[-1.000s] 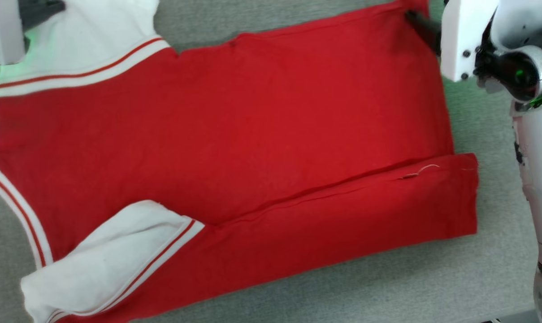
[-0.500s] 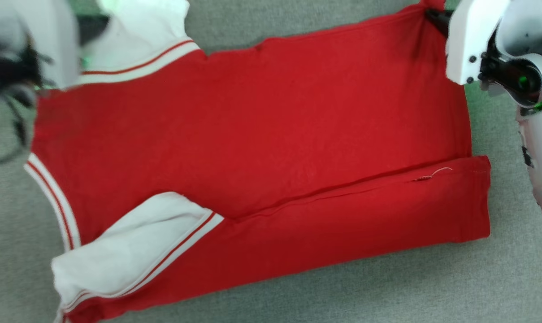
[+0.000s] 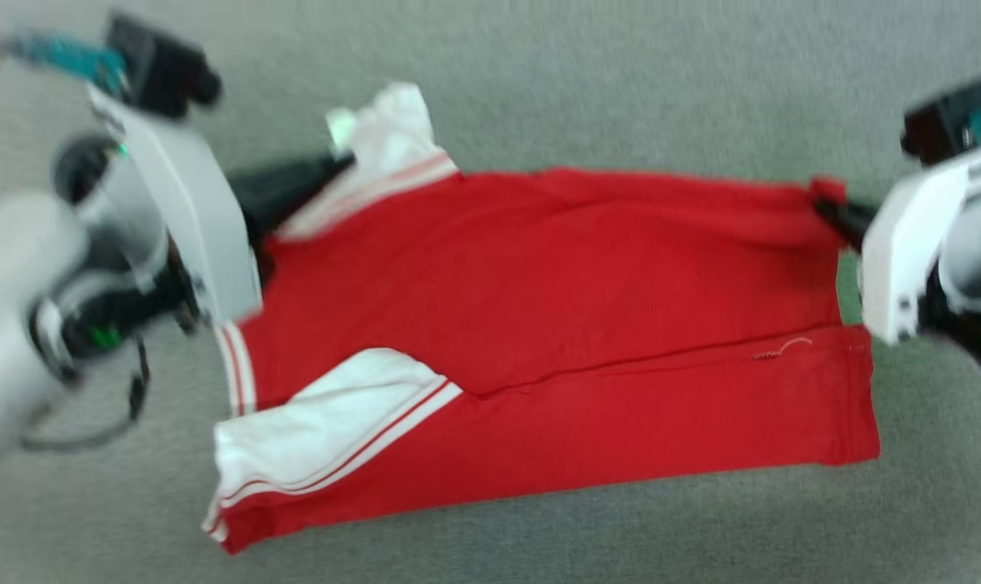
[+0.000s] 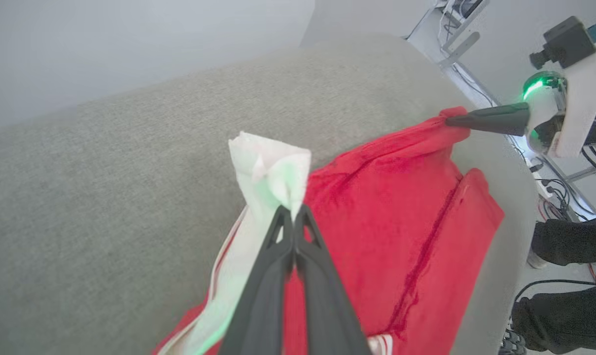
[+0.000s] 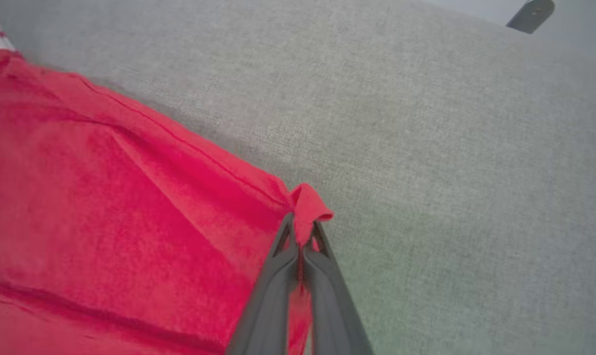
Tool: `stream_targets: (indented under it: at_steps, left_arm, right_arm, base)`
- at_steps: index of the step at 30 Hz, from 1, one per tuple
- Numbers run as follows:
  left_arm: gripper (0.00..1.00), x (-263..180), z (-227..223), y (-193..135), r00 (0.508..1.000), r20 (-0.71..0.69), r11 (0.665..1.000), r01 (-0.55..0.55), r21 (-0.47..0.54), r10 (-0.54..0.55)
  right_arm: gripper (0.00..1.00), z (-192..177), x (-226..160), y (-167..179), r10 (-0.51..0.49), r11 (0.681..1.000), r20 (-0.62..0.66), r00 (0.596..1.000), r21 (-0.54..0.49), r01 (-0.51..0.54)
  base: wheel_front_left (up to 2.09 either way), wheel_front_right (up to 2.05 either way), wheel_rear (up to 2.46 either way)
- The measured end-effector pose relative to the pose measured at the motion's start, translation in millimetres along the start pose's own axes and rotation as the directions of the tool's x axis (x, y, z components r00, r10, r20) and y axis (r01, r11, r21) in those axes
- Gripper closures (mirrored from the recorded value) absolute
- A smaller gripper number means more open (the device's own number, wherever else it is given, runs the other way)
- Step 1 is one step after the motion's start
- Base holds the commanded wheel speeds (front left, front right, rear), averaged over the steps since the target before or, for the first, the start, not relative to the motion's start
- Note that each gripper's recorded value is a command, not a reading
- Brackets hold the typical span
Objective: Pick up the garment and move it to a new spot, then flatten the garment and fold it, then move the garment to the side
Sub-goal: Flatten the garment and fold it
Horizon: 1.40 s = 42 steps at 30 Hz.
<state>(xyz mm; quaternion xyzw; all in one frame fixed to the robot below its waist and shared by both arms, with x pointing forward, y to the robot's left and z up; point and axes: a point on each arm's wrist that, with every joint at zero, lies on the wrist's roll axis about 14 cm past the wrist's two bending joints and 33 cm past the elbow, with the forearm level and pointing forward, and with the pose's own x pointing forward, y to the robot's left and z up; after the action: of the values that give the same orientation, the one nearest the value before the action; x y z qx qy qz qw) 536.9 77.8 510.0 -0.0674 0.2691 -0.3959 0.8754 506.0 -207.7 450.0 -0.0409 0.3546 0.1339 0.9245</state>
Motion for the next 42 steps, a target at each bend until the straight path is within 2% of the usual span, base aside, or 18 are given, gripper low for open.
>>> stream_targets:
  at_steps: [8,19,29,36,42]
  left_arm:
    - [1.0,-59,-25,-49,0.997,0.059,0.999,0.044,0.021,-0.045]
    - [1.0,-115,-89,-49,0.993,0.104,0.99,-0.046,-0.13,0.06]
    - [1.0,-120,-139,-51,0.995,0.052,0.972,-0.073,-0.224,0.087]
    - [1.0,-108,-160,-31,0.988,0.033,0.96,-0.14,-0.243,0.153]
    - [1.0,-100,-167,-25,0.983,0.039,0.954,-0.163,-0.251,0.178]
  right_arm:
    - [1.0,-25,-40,17,0.047,0.999,-0.012,0.999,-0.015,-0.047]
    - [1.0,-50,-55,22,0.064,0.996,-0.017,0.998,0.056,-0.063]
    - [1.0,-67,-48,21,0.042,0.995,-0.035,0.998,0.092,-0.039]
    - [1.0,-91,-30,22,0.034,0.993,-0.086,0.996,0.112,-0.025]
    - [1.0,-94,-23,25,0.037,0.992,-0.074,0.997,0.126,-0.028]
  base:
    - [0.0,0.0,0.0]
    - [0.0,0.0,0.0]
    - [0.0,0.0,0.0]
    - [0.0,0.0,0.0]
    - [0.0,0.0,0.0]
